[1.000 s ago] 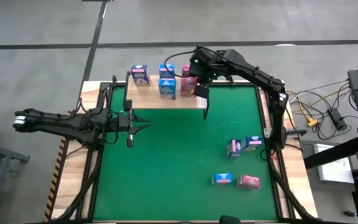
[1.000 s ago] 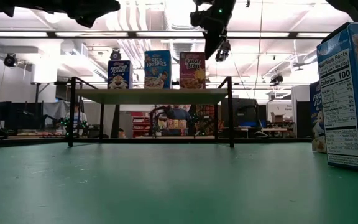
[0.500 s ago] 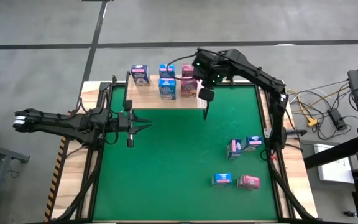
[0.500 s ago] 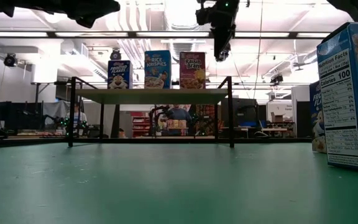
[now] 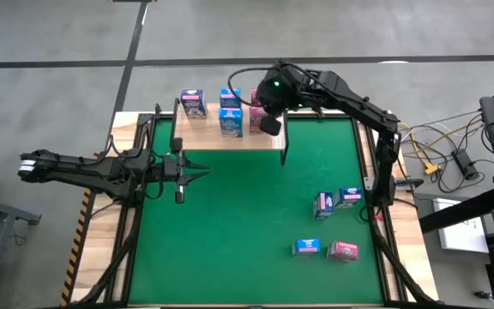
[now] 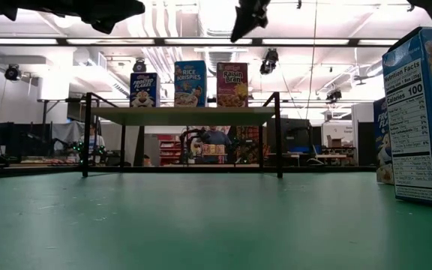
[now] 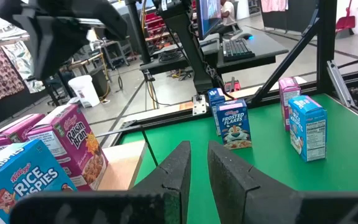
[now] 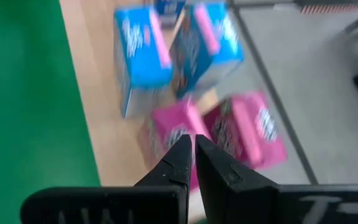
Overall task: Stack cereal on shelf
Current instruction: Put the left pink cereal box on the shelf aligned with the other pink cereal box
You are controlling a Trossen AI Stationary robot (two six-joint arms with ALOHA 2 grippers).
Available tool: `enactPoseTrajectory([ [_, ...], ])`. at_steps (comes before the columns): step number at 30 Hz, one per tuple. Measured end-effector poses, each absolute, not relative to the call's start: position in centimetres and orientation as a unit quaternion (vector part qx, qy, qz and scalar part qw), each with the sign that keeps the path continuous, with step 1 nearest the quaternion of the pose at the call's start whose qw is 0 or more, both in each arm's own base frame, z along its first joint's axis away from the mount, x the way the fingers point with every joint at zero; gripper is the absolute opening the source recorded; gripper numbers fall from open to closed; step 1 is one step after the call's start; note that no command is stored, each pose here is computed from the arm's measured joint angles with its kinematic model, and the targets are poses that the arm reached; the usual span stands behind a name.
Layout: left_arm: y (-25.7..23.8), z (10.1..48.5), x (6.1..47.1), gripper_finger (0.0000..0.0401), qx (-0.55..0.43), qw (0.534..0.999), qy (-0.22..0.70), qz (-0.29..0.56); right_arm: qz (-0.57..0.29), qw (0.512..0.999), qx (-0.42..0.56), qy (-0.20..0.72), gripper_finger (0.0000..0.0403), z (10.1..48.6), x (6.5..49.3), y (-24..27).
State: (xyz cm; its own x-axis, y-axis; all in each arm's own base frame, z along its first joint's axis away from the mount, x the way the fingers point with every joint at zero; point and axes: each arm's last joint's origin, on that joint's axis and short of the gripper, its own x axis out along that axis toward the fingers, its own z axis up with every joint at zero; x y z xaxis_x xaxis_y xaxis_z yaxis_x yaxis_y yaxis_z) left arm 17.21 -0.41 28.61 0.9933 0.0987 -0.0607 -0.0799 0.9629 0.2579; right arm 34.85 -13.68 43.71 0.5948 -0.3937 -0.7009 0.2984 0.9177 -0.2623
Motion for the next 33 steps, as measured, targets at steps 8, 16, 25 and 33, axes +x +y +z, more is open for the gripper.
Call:
enactPoseTrajectory([
  [8,-0.4,28.6,17.2,0.0038,0.129,0.99,0.036,0.045,-0.19,0.906,-0.087,0.368,0.0013,43.0,36.3,-14.2],
  [16,-0.4,28.6,17.2,0.0038,0.129,0.99,0.036,0.045,-0.187,0.907,-0.094,0.366,0.0013,41.0,37.6,-14.7],
  [25,-0.4,28.6,17.2,0.0038,0.129,0.99,0.036,0.045,-0.183,0.895,-0.093,0.395,0.0013,38.2,38.2,-15.0],
  [33,-0.4,28.6,17.2,0.0038,0.129,0.99,0.036,0.045,-0.193,0.892,-0.108,0.395,0.0013,38.0,38.3,-15.1],
])
